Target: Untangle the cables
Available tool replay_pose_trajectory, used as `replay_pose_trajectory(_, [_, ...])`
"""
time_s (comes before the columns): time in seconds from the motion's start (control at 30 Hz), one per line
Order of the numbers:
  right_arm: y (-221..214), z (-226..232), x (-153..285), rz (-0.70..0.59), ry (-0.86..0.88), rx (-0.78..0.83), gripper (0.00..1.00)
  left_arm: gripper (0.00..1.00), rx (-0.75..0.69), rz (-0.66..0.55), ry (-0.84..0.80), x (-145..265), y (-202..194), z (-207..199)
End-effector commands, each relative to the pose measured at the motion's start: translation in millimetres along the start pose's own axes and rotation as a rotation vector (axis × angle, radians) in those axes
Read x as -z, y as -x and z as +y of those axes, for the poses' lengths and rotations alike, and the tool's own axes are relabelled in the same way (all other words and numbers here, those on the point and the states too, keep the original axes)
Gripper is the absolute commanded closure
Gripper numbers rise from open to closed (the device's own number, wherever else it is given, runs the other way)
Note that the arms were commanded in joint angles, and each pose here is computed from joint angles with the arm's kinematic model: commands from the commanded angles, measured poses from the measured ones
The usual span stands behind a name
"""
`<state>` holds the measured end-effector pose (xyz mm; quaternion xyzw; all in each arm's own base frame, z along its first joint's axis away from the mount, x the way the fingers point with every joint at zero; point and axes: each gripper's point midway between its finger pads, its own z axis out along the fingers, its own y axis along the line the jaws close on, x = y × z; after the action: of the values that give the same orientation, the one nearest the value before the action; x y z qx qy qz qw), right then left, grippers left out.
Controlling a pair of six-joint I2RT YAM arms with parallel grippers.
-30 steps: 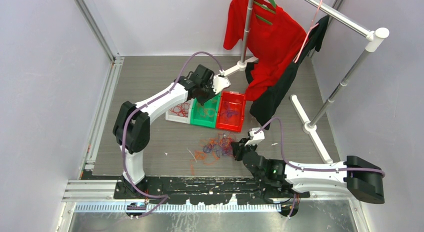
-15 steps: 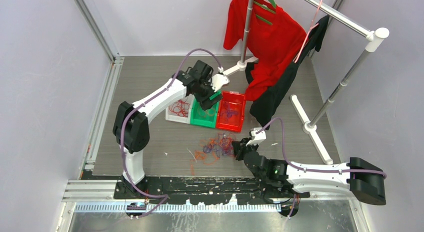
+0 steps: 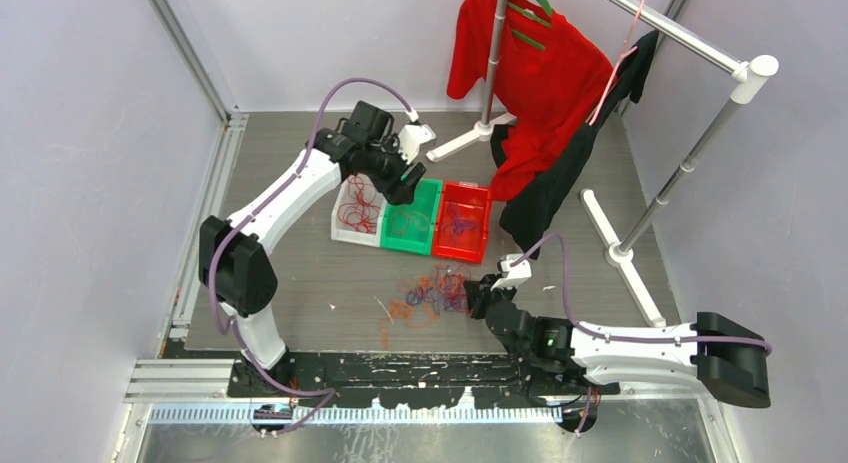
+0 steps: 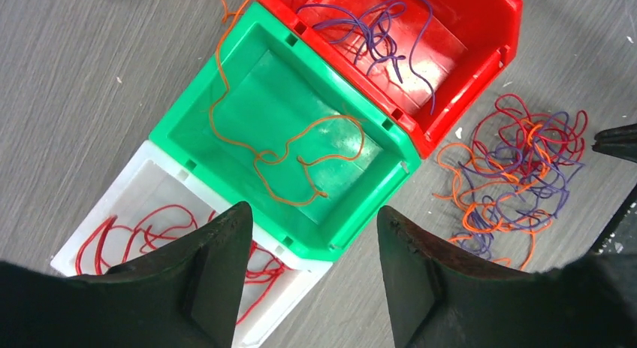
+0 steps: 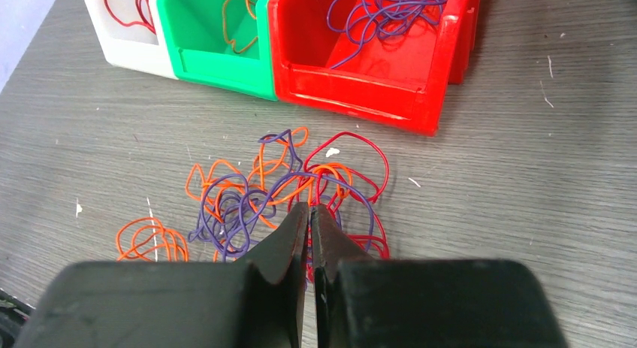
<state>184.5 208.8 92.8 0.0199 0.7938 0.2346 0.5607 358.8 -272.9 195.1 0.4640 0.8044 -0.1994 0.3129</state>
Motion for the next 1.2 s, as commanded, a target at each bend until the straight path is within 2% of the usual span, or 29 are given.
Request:
replay_pose_trajectory(0.0, [17,14,-2,-0.045,0.008,-0.058,0.89,0.38,-0.051,-0.053,-0.016,-24,15,10])
replay_pose_trajectory(0.17, [19,12,-2,-0.049,-0.010,-0.051,0.89,0.46,-0.092,-0.062,-0.045,-56,37,27])
replay_pose_trajectory(0.33, [21,10,-3,-0.055,-0.022,-0.047,0.89,0.56,-0.110,-0.083,0.019,-88,49,54])
replay_pose_trajectory(0.43, [19,10,-3,-0.050,-0.021,-0.044,0.89,0.57,-0.110,-0.089,0.056,-100,53,68])
replay_pose_trajectory(0.57, [16,9,-3,-0.039,-0.023,-0.035,0.89,0.51,-0.022,-0.074,0.033,-116,52,73])
replay_pose_trajectory(0.8, [15,6,-2,-0.037,-0.029,-0.024,0.89,0.58,0.035,-0.056,0.021,-125,42,78])
replay_pose_trajectory(1.0, [14,4,-1,-0.034,-0.028,-0.024,0.89,0.48,0.139,-0.029,0.023,-131,29,93])
replay_pose_trajectory(1.17, [13,5,-2,-0.032,-0.029,-0.023,0.89,0.40,0.191,0.006,-0.011,-139,20,90])
